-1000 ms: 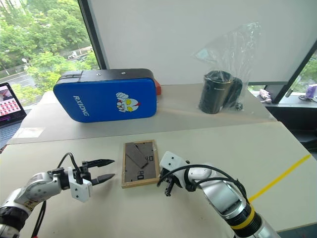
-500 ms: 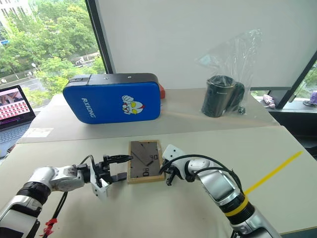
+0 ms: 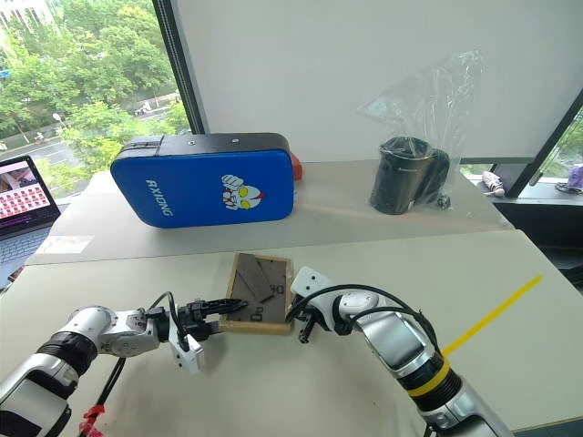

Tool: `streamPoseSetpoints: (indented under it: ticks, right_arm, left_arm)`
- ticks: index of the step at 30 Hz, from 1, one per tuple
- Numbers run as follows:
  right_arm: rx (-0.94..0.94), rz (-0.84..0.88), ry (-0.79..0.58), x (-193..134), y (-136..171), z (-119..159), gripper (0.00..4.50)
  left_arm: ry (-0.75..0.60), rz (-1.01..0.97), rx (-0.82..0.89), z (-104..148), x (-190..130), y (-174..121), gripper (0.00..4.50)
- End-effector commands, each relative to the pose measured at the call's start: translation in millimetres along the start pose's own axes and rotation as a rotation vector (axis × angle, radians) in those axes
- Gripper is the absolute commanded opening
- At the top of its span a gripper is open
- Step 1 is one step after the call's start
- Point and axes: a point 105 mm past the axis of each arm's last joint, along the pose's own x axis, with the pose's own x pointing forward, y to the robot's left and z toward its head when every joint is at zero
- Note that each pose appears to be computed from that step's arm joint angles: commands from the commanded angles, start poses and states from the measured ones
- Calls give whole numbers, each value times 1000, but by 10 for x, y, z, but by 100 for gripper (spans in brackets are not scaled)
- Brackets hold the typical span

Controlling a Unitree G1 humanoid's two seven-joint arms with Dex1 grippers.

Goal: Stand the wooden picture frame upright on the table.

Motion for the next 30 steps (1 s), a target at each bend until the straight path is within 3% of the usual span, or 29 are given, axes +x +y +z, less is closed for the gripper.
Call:
streamPoseSetpoints:
  ticks: [1, 6, 8, 11, 20, 26, 30]
  right_arm:
    - [27, -48, -48, -184, -201, 120, 0]
    - [97, -115, -203, -427, -590, 513, 0]
    - [133, -71, -274, -386, -585, 697, 58]
    - [224, 169, -369, -208, -319, 1045, 154]
    - [332, 391, -263, 323, -198, 969, 449]
    - [334, 458, -168, 590, -122, 809, 449]
    - [347, 653, -217, 584, 184, 1021, 449]
  left_arm:
    - [15, -120, -41, 47, -102, -291, 115]
    - [22, -88, -52, 65, -77, -284, 115]
    - [23, -87, -49, 70, -70, -288, 115]
    - [18, -84, -47, 90, -55, -296, 115]
    - [8, -62, -48, 131, -13, -278, 115]
    - [7, -53, -59, 170, -23, -283, 115]
    - [12, -55, -69, 204, -30, -309, 115]
